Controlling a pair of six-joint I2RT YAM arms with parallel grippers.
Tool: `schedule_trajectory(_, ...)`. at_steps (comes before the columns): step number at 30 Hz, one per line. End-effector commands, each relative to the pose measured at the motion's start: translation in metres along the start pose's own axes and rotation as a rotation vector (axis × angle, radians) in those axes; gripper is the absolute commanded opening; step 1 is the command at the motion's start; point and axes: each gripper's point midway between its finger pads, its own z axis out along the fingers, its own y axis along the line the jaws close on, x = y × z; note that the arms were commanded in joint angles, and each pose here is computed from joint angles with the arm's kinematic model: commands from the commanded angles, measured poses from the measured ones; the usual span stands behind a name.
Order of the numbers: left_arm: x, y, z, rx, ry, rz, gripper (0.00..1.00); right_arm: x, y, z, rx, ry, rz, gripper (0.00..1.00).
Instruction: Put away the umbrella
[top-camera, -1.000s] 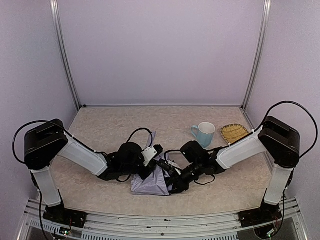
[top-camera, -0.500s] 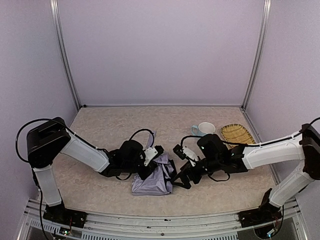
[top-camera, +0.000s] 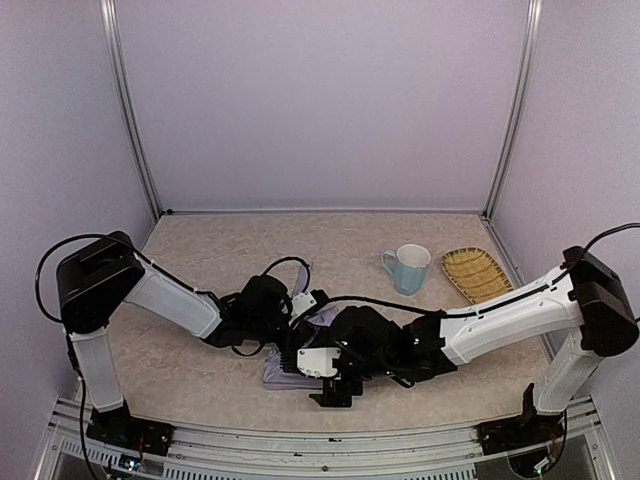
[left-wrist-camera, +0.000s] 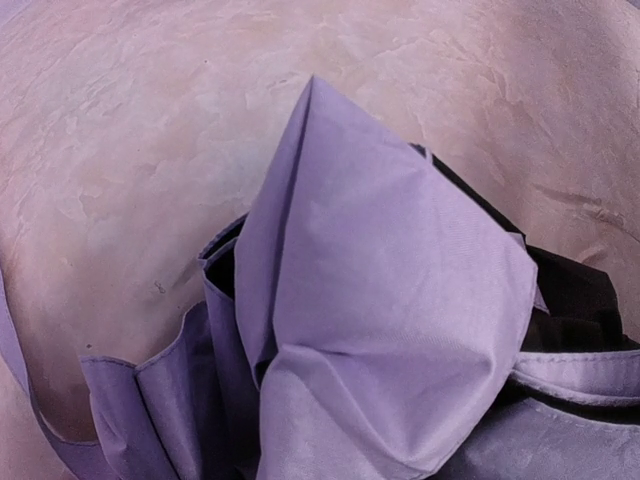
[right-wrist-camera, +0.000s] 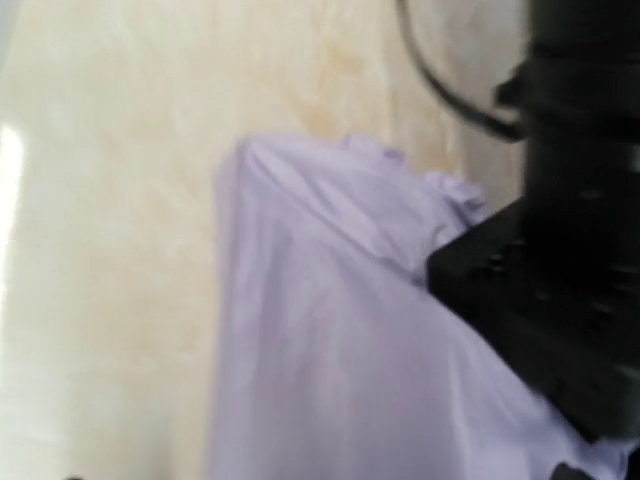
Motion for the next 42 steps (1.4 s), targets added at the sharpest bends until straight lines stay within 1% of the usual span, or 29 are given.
schedule_trajectory(1, 0.075, -0.009, 0.006, 0.05, 0.241, -0.017, 0.0, 0.029, -0.008, 0.025, 0.068, 0.168, -0.207, 1.0)
schedule_trajectory(3, 0.075, -0.01, 0.006, 0.056, 0.244, -0.013, 0.0, 0.04, -0.009, 0.034, 0.073, 0.202, -0.237, 1.0)
schedule_trajectory(5, 0.076, -0.01, 0.006, 0.063, 0.246, -0.012, 0.0, 0.055, -0.013, 0.042, 0.069, 0.248, -0.227, 1.0)
schedule_trajectory(7, 0.076, -0.01, 0.007, 0.071, 0.247, -0.015, 0.0, 0.072, -0.015, 0.05, 0.054, 0.302, -0.204, 0.96)
schedule_trajectory(9, 0.077, -0.01, 0.007, 0.076, 0.25, -0.014, 0.0, 0.087, -0.013, 0.056, 0.017, 0.336, -0.169, 0.88)
schedule_trajectory(11, 0.076, -0.01, 0.007, 0.081, 0.251, -0.012, 0.0, 0.097, -0.009, 0.061, -0.017, 0.35, -0.128, 0.76)
schedule_trajectory(14, 0.075, -0.009, 0.007, 0.095, 0.247, -0.02, 0.0, 0.106, -0.005, 0.063, -0.048, 0.365, -0.086, 0.6)
schedule_trajectory(16, 0.073, -0.007, 0.007, 0.1, 0.242, -0.028, 0.0, 0.107, 0.0, 0.062, -0.075, 0.365, -0.06, 0.52)
schedule_trajectory(18, 0.062, 0.003, 0.005, 0.069, 0.216, -0.046, 0.0, 0.106, 0.006, 0.06, -0.106, 0.356, -0.032, 0.46)
schedule_trajectory(19, 0.052, 0.012, 0.003, 0.039, 0.189, -0.059, 0.09, 0.106, 0.01, 0.059, -0.126, 0.355, -0.017, 0.43)
schedule_trajectory(20, 0.038, 0.023, -0.002, -0.001, 0.147, -0.074, 0.21, 0.104, 0.016, 0.057, -0.158, 0.348, 0.002, 0.4)
schedule_trajectory(21, 0.022, 0.034, -0.008, -0.036, 0.093, -0.086, 0.3, 0.104, 0.018, 0.056, -0.17, 0.348, 0.019, 0.4)
schedule_trajectory(22, 0.0, 0.044, -0.018, -0.07, 0.016, -0.088, 0.41, 0.105, 0.023, 0.054, -0.195, 0.352, 0.04, 0.38)
schedule_trajectory(23, -0.013, 0.053, -0.028, -0.105, -0.034, -0.089, 0.51, 0.106, 0.027, 0.052, -0.213, 0.356, 0.059, 0.36)
schedule_trajectory(25, -0.045, 0.069, -0.053, -0.169, -0.162, -0.078, 0.64, 0.108, 0.035, 0.048, -0.254, 0.37, 0.102, 0.35)
schedule_trajectory(27, -0.07, 0.087, -0.08, -0.241, -0.275, -0.071, 0.7, 0.11, 0.043, 0.044, -0.295, 0.38, 0.15, 0.33)
schedule_trajectory(30, -0.091, 0.094, -0.118, -0.306, -0.376, -0.053, 0.72, 0.108, 0.055, 0.037, -0.359, 0.387, 0.222, 0.32)
schedule_trajectory(32, -0.097, 0.085, -0.141, -0.298, -0.44, -0.035, 0.71, 0.103, 0.061, 0.032, -0.407, 0.376, 0.266, 0.32)
schedule_trajectory(34, -0.098, 0.068, -0.164, -0.282, -0.507, -0.019, 0.67, 0.098, 0.067, 0.026, -0.48, 0.364, 0.333, 0.33)
schedule_trajectory(36, -0.093, 0.048, -0.184, -0.273, -0.557, 0.007, 0.59, 0.094, 0.073, 0.02, -0.563, 0.355, 0.41, 0.32)
schedule_trajectory(39, -0.071, 0.004, -0.196, -0.218, -0.575, 0.093, 0.49, 0.089, 0.083, 0.012, -0.693, 0.335, 0.516, 0.32)
schedule_trajectory(42, -0.051, -0.045, -0.202, -0.106, -0.587, 0.19, 0.47, 0.094, 0.085, 0.01, -0.749, 0.349, 0.595, 0.32)
